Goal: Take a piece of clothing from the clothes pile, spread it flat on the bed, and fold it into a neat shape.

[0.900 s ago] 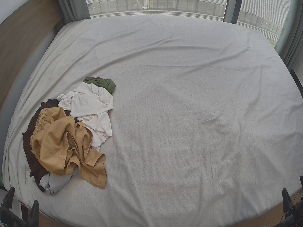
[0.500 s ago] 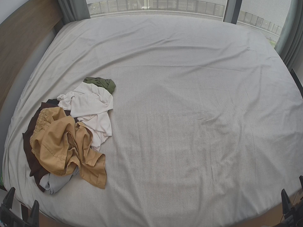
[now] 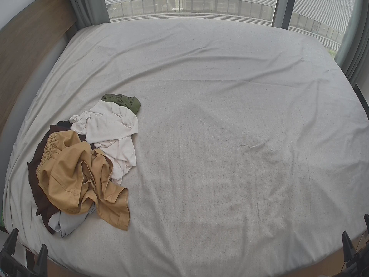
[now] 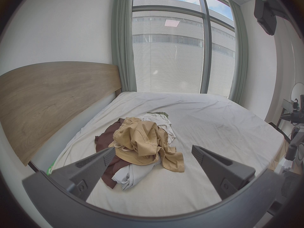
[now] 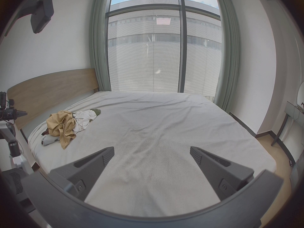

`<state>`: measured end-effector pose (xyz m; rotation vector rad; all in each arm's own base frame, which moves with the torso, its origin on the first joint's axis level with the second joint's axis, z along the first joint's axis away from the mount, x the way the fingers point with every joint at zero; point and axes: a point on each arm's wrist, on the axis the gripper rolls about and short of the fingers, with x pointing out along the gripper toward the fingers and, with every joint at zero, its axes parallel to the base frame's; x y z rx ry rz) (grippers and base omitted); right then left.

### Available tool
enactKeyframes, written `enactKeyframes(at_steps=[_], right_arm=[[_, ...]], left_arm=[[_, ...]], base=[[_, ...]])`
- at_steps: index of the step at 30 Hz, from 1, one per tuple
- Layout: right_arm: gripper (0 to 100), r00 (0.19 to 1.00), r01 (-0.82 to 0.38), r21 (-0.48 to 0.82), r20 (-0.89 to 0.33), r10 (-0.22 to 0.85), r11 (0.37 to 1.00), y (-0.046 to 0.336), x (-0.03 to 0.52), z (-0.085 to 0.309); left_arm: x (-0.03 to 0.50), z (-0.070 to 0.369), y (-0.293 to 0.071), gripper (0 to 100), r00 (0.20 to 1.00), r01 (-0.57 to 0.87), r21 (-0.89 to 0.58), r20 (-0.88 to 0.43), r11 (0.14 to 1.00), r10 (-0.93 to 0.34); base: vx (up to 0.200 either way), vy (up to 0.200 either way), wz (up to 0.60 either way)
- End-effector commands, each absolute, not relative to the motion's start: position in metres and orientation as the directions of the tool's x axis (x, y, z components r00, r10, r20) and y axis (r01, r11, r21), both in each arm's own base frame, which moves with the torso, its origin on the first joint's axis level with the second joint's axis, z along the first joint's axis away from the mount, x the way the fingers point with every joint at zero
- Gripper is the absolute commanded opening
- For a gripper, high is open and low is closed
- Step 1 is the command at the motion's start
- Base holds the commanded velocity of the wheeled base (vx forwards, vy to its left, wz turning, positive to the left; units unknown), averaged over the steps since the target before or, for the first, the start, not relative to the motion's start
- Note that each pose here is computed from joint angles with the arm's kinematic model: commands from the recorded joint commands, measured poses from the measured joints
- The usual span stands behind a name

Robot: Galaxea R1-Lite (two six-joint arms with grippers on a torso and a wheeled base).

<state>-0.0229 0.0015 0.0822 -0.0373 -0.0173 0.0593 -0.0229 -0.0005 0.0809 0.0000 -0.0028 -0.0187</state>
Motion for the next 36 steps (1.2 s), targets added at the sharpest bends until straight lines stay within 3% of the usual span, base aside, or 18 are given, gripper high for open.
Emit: enactKeyframes(at_steps=[1,2,5,11,16,17,27,32,36], right_arm=[[100,0.96,-0.046,-0.039,0.276,0.055,0.998,0.003,-0.037,0.131],[100,0.939,-0.022,-0.047,0.343,0.036,0.999,0.004,-0.04,0.163],[100,0.964,-0.039,-0.069,0.259,0.056,0.997,0.004,-0.021,0.189],[100,0.981,-0.177,-0.001,0.079,0.177,0.984,0.004,0.005,0.168],[100,0.962,-0.272,0.081,0.008,0.273,0.959,0.006,0.02,0.172],[100,0.943,-0.328,0.14,-0.006,0.333,0.934,0.009,0.029,0.181],[100,0.885,-0.417,0.253,-0.108,0.454,0.873,0.026,0.079,0.19],[100,0.842,-0.436,0.394,-0.139,0.521,0.809,0.047,0.119,0.188],[100,0.824,-0.451,0.403,-0.155,0.545,0.797,0.06,0.141,0.181]], left_arm=[[-0.023,0.076,-0.001,100,1.0,0.018,0.0,0.002,1.0,-0.018],[-0.023,0.076,-0.001,100,1.0,0.02,-0.001,0.002,1.0,-0.02],[-0.023,0.076,-0.001,100,1.0,0.02,0.0,0.002,1.0,-0.02],[-0.023,0.076,-0.001,100,1.0,0.02,0.0,0.002,1.0,-0.02],[-0.023,0.076,-0.001,100,1.0,0.02,0.0,0.002,1.0,-0.02],[-0.023,0.076,-0.001,100,1.0,0.021,0.0,0.002,1.0,-0.021],[-0.023,0.076,-0.001,100,1.0,0.021,-0.001,0.002,1.0,-0.021],[-0.023,0.076,-0.001,100,1.0,0.021,-0.001,0.002,1.0,-0.021],[-0.023,0.076,-0.001,100,1.0,0.021,-0.001,0.002,1.0,-0.021]], base=[[0.0,0.0,0.0],[0.0,0.0,0.0],[0.0,0.0,0.0],[0.0,0.0,0.0],[0.0,0.0,0.0],[0.0,0.0,0.0],[0.0,0.0,0.0],[0.0,0.0,0.0],[0.0,0.0,0.0]])
